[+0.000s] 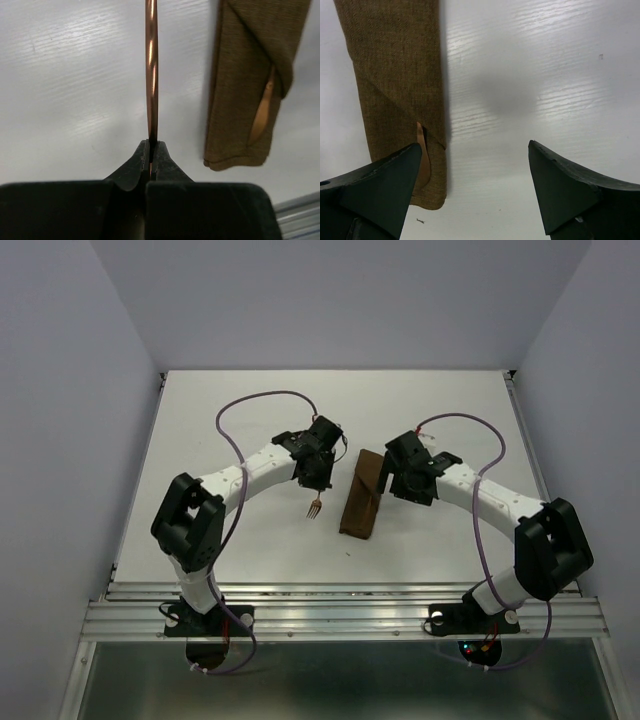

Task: Fold the napkin into a case and place the utensils inside
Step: Stuff the fork into the folded napkin.

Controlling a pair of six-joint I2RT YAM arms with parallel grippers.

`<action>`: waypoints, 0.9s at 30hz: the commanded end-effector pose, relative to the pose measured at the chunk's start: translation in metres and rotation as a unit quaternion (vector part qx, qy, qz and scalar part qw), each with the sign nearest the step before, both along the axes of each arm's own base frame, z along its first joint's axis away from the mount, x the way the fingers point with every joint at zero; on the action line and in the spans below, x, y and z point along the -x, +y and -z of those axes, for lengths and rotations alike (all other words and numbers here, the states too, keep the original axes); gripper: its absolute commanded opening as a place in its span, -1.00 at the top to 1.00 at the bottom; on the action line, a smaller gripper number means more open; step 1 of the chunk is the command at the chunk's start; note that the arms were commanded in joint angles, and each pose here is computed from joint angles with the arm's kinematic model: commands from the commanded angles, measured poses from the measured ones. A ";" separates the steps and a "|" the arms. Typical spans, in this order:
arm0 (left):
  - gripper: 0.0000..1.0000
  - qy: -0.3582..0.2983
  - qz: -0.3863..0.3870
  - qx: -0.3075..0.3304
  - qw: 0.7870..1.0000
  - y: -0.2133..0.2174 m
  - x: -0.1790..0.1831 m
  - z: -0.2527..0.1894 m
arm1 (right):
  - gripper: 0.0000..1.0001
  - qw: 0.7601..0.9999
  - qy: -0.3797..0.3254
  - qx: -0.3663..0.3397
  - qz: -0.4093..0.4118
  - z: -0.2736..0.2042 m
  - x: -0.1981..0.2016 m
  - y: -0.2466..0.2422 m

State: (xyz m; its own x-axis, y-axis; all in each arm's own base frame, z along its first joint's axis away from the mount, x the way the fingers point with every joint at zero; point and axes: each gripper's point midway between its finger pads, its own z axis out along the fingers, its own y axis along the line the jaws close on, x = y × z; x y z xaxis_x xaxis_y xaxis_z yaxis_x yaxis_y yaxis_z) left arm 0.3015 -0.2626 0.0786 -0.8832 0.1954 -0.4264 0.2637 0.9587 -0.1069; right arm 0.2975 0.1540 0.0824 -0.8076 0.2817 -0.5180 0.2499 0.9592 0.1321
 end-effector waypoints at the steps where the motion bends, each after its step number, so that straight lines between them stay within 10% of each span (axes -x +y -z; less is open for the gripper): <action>1: 1.00 0.013 0.039 0.033 0.999 -0.014 0.038 -0.028 | -0.86 0.999 -0.036 -0.010 0.021 -0.019 -0.017 -0.008; 12: 1.00 0.082 0.077 0.057 0.992 -0.054 0.103 -0.010 | -0.86 0.997 -0.047 -0.004 0.064 -0.027 -0.028 -0.050; 27: 1.00 0.094 0.078 0.025 0.992 -0.065 0.094 0.011 | -0.86 0.997 -0.044 -0.005 0.061 -0.029 -0.026 -0.056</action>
